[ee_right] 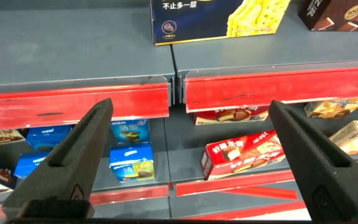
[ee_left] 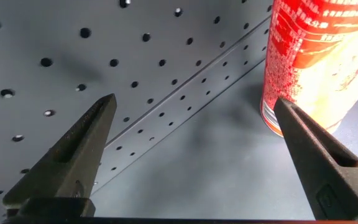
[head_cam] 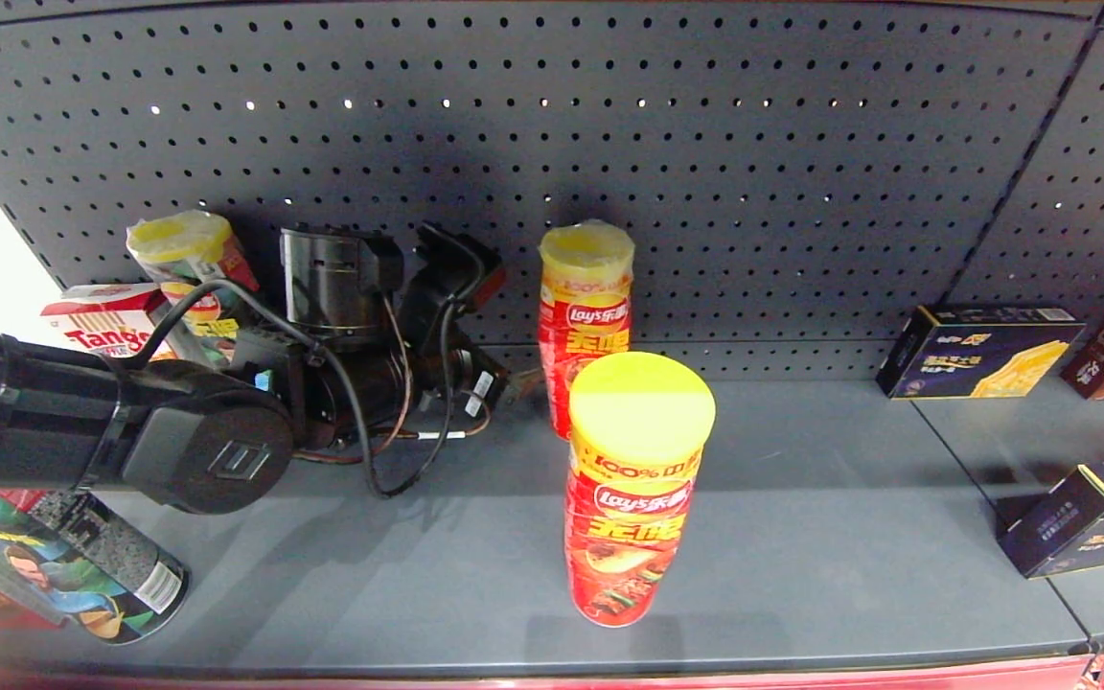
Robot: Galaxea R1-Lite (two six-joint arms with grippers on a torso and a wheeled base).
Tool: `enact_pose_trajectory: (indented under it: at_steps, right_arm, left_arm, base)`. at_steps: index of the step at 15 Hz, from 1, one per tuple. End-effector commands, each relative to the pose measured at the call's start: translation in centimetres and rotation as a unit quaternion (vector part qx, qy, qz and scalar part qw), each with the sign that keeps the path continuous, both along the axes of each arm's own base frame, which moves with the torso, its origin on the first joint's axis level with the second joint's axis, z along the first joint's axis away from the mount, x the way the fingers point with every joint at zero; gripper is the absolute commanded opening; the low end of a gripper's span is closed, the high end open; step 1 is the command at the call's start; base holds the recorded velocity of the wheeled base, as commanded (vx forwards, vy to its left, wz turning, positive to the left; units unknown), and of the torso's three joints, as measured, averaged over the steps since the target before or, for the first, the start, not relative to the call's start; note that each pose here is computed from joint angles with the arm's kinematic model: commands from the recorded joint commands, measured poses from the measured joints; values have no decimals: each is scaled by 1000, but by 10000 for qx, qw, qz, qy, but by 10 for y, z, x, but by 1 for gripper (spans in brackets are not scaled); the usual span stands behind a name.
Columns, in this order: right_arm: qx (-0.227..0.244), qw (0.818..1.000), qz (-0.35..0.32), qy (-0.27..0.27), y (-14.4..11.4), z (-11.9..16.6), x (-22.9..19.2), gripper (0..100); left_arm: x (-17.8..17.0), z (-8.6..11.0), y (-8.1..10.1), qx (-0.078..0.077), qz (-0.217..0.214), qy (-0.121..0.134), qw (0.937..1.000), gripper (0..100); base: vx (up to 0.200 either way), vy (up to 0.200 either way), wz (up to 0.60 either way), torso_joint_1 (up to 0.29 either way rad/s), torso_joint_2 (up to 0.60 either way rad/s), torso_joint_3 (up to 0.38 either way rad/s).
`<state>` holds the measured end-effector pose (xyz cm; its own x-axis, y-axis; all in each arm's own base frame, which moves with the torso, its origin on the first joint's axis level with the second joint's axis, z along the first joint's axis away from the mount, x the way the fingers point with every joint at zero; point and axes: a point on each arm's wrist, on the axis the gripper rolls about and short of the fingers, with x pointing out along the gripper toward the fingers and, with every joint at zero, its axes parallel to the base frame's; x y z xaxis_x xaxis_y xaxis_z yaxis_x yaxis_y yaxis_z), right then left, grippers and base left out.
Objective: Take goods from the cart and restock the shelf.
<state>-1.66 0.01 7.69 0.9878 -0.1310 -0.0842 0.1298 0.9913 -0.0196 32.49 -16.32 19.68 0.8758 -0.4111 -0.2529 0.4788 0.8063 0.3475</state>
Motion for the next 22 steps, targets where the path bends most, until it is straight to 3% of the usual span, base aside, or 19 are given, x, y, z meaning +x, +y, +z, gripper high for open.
enact_pose_trajectory:
  at_steps: [1, 5, 8, 11, 13, 14, 16, 18, 20, 21, 22]
  right_arm:
    - [-1, 10000, -1, 7, 0, 0, 0, 100]
    - [-1, 10000, -1, 7, 0, 0, 0, 100]
    - [-1, 10000, -1, 7, 0, 0, 0, 100]
    - [-1, 10000, -1, 7, 0, 0, 0, 100]
    - [-1, 10000, -1, 7, 0, 0, 0, 100]
    - [-1, 10000, -1, 7, 0, 0, 0, 100]
    - [-1, 10000, -1, 7, 0, 0, 0, 100]
    - [-1, 10000, -1, 7, 0, 0, 0, 100]
    - [-1, 10000, -1, 7, 0, 0, 0, 100]
    - [-1, 10000, -1, 7, 0, 0, 0, 100]
    - [-1, 10000, -1, 7, 0, 0, 0, 100]
  left_arm:
    - [0, -2, -2, 13, -26, 22, 10000, 100]
    - [-2, -3, -2, 22, -17, 43, 10000, 100]
    - [-23, 17, 11, -151, 102, -208, 9996, 100]
    - [-68, 47, 31, -583, 110, -875, 9944, 100]
    - [-106, 60, 39, -955, -72, -1045, 9899, 100]
    - [-119, 62, 42, -1056, -137, -1093, 9883, 100]
    - [-170, 60, 63, -1290, -490, -1267, 9823, 100]
    - [-222, 49, 80, -1724, -1217, -1212, 9699, 100]
    - [-254, 39, 100, -1905, -1394, -1408, 9615, 100]
    - [-262, 30, 110, -1909, -1328, -1420, 9622, 100]
    - [-282, 9, 130, -1845, -1100, -1377, 9669, 100]
  base:
    - [0, 0, 0, 0, 0, 0]
    - [0, 0, 0, 0, 0, 0]
    - [0, 0, 0, 0, 0, 0]
    - [0, 0, 0, 0, 0, 0]
    - [0, 0, 0, 0, 0, 0]
    - [0, 0, 0, 0, 0, 0]
    - [0, 0, 0, 0, 0, 0]
    - [0, 0, 0, 0, 0, 0]
    - [0, 0, 0, 0, 0, 0]
    - [0, 0, 0, 0, 0, 0]
    - [0, 0, 0, 0, 0, 0]
